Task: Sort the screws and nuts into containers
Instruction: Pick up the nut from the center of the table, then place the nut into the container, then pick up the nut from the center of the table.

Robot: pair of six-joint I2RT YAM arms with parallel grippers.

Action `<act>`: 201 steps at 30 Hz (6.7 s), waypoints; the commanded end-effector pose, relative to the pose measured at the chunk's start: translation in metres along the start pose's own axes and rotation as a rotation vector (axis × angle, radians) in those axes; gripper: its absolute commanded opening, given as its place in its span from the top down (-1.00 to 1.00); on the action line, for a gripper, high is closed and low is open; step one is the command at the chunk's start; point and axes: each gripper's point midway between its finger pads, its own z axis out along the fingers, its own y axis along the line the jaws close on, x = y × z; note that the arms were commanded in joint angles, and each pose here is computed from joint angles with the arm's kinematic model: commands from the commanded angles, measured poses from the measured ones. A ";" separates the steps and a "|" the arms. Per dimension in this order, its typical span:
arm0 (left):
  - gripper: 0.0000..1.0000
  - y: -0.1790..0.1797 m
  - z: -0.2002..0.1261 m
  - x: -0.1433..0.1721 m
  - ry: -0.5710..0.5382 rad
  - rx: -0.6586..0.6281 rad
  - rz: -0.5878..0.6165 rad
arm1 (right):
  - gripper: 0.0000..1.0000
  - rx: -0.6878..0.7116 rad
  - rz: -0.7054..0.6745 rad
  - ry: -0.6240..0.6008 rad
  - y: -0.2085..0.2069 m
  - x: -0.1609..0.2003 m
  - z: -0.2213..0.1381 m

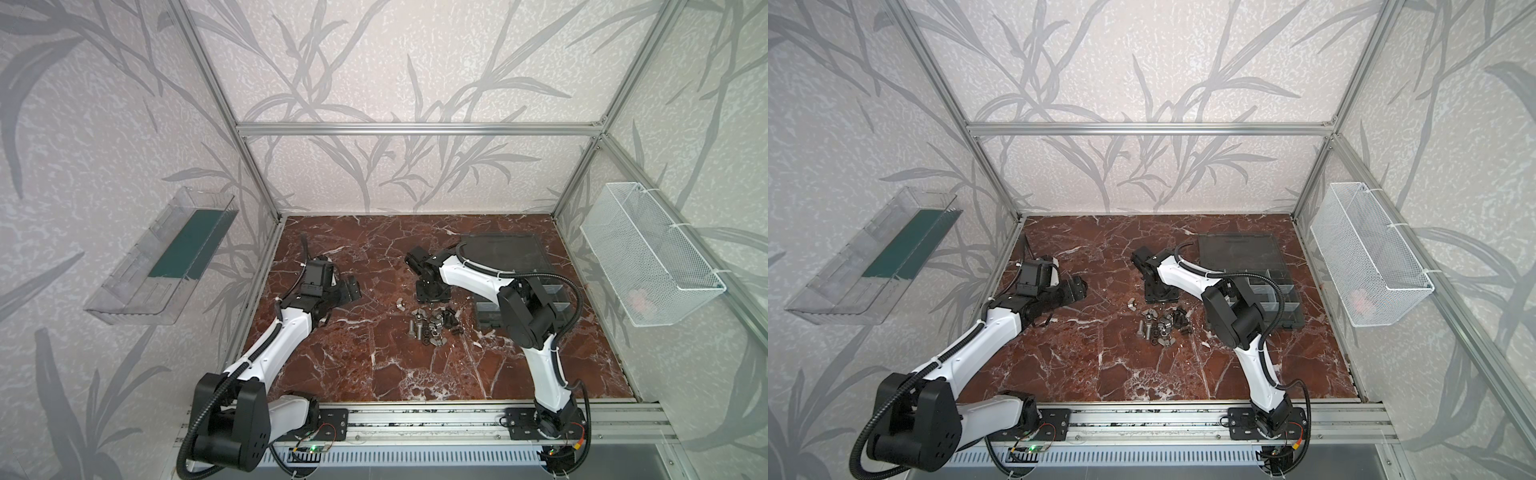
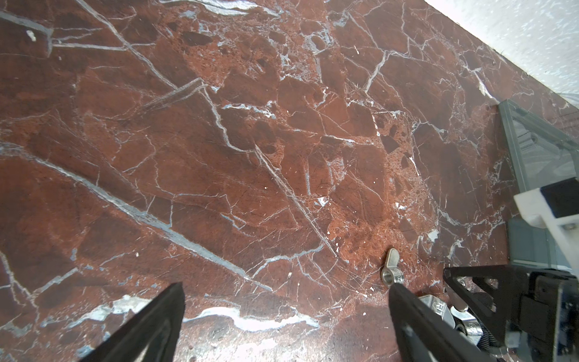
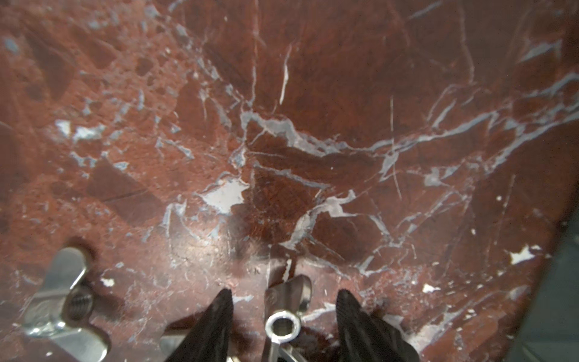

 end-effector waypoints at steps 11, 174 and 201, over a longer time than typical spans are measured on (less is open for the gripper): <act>-0.99 -0.001 0.001 -0.001 -0.001 -0.003 0.010 | 0.20 -0.051 0.001 0.019 0.001 0.003 0.009; -0.98 -0.031 0.013 0.009 0.056 0.091 0.015 | -0.02 -0.442 -0.368 -0.231 -0.006 0.021 -0.125; -0.98 -0.013 0.008 0.015 0.042 0.024 0.050 | -0.06 -0.259 -0.284 -0.026 0.097 0.026 -0.030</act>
